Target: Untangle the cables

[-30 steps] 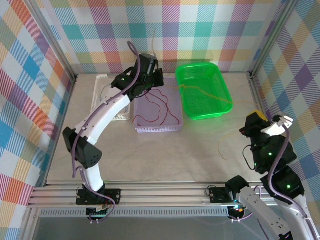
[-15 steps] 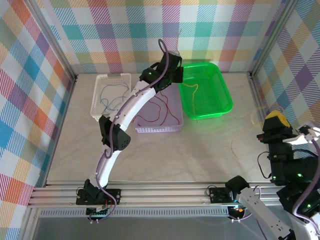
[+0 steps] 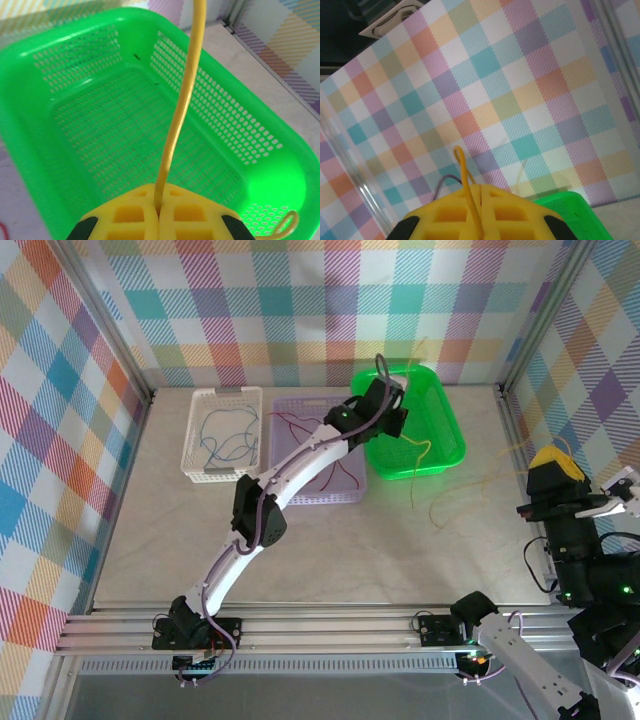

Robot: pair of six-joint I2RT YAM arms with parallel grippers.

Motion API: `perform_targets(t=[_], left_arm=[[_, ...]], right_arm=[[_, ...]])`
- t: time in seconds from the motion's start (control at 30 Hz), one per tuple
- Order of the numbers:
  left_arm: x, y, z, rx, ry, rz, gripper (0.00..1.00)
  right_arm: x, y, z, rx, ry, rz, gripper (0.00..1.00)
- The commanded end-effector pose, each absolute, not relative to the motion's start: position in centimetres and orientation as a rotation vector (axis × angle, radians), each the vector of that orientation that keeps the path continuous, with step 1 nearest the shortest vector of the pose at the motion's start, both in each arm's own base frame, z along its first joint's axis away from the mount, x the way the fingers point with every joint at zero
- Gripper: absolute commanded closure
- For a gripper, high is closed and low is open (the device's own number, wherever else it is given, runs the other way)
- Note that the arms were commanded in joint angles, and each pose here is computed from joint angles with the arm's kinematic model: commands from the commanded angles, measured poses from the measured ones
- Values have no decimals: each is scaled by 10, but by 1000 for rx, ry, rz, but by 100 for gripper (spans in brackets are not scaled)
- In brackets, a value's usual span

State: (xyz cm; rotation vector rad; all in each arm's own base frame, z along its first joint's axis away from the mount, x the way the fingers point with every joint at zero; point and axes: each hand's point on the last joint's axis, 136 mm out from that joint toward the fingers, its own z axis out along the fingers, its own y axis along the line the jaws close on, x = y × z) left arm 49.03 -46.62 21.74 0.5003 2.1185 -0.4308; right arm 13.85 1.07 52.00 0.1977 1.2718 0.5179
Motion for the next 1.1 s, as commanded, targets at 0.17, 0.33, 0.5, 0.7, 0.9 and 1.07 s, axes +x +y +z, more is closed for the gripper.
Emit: perform_targets(t=[0.17, 0.33, 0.5, 0.7, 0.9, 1.07], left_arm=[[519, -475, 202, 436, 2014, -359, 100], [524, -473, 170, 440, 2049, -296, 100], [523, -474, 137, 469, 2100, -274, 100], [517, -480, 115, 513, 2143, -301, 100], [512, -482, 108, 553, 2164, -311, 93], [511, -484, 129, 560, 2135, -337, 78]], right_arm=[[129, 30, 556, 65, 1210, 585, 100], [132, 37, 558, 40, 1216, 592, 100], [137, 45, 559, 12, 1222, 600, 100], [145, 51, 560, -4, 1229, 593, 100], [152, 54, 558, -9, 1237, 586, 100], [153, 54, 557, -6, 1237, 582, 100]])
